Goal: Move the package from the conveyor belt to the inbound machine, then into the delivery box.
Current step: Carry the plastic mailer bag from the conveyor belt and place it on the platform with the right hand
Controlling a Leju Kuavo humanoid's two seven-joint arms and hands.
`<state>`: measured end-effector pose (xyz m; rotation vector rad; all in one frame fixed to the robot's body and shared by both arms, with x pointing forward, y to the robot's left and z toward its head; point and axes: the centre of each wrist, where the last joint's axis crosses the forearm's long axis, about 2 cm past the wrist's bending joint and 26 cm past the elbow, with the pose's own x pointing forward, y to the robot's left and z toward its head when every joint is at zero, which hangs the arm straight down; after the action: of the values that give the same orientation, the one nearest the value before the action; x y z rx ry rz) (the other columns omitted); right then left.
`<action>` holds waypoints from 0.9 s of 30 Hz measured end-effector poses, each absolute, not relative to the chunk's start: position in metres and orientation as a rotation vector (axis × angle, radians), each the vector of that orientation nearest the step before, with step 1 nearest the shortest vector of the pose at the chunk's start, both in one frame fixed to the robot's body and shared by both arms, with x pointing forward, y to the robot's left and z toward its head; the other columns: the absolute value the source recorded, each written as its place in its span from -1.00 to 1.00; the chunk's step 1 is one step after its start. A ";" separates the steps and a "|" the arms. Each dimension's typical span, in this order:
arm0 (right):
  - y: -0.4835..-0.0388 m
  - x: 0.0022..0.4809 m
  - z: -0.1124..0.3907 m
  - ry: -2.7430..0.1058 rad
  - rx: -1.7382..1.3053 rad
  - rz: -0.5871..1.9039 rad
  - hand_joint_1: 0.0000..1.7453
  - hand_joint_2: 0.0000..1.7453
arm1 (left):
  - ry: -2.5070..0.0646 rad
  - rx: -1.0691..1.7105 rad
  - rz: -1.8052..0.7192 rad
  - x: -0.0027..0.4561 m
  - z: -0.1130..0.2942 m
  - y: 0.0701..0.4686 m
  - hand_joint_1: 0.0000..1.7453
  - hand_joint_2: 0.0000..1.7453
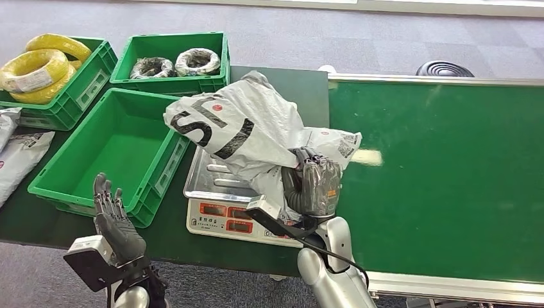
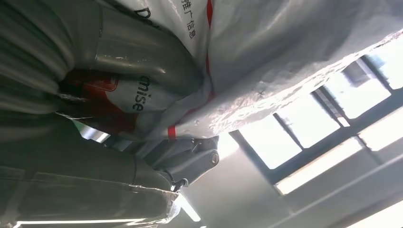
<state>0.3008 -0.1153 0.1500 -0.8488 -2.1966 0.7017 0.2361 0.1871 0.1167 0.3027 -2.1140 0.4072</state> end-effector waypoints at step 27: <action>-0.174 0.309 0.110 -1.723 -1.112 0.537 0.70 1.00 | -2.017 0.258 0.279 0.264 0.087 0.185 -1.00 -1.00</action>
<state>0.3085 -0.1737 0.1099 -1.1123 -1.7232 0.5371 0.2643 0.1849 0.0870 0.2579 -2.0167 0.2793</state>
